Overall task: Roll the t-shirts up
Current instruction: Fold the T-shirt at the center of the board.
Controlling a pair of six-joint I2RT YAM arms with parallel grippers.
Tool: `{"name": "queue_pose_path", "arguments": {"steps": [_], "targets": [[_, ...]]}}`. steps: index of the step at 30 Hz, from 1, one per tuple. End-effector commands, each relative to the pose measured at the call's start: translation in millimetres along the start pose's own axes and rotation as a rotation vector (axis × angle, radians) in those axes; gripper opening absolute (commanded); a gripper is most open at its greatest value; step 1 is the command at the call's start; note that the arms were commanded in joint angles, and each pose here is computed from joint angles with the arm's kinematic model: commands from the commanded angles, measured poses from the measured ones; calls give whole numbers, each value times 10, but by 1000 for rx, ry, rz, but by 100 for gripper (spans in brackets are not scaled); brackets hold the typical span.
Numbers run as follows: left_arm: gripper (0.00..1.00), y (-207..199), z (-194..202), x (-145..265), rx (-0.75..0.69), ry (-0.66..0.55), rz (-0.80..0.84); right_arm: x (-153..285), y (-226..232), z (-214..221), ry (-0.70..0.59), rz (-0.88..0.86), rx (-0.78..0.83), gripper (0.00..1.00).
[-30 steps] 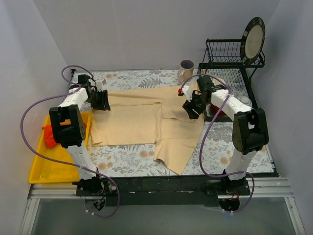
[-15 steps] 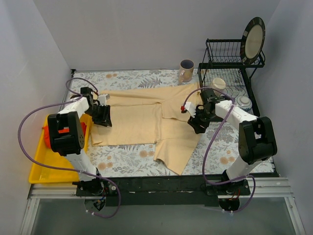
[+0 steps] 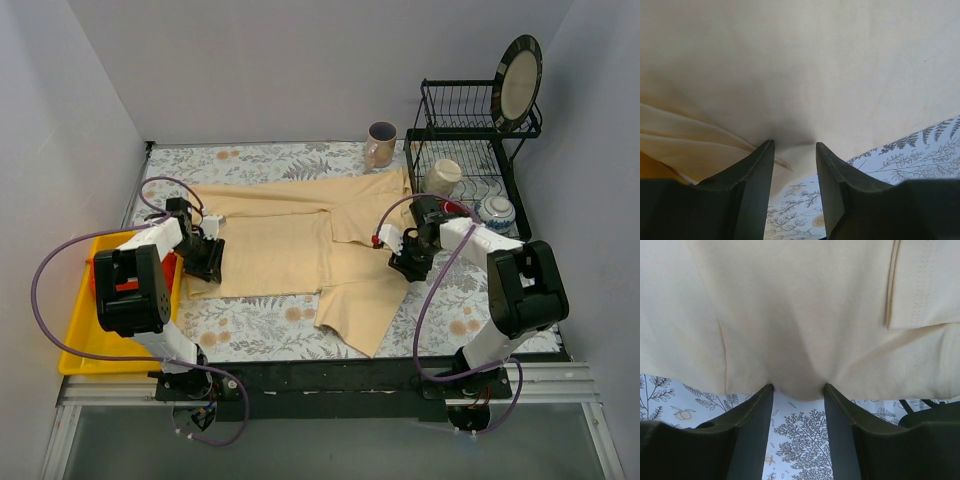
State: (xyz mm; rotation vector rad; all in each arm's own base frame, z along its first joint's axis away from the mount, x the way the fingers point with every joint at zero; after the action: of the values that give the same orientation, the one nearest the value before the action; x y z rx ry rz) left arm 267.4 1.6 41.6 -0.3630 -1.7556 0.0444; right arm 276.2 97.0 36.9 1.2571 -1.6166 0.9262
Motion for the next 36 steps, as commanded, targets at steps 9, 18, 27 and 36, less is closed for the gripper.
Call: {"name": "queue_pose_path", "arguments": {"steps": [9, 18, 27, 36], "targets": [[38, 202, 278, 426, -133, -13, -240, 50, -37, 801, 209, 29, -81, 50], [43, -202, -148, 768, -193, -208, -49, 268, -151, 547, 109, 3, -116, 53], [39, -647, -448, 224, -158, -123, 157, 492, -153, 187, -21, -49, -89, 56], [33, -378, -34, 7, -196, 18, 2, 465, -472, -198, -104, 2, -171, 57]]}}
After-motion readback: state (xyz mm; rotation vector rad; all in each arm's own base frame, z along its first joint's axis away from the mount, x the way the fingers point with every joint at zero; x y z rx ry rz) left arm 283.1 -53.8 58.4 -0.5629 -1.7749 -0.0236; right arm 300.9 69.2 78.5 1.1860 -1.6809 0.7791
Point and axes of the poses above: each gripper's point midway between its finger pads, its own x axis back along the fingers, its own y axis along the line the jaws close on, z = x × y, the point moved 2 cm from there along x, back along the fingers, and after that the axes turned 3 degrees about x, right-handed, at the moved point
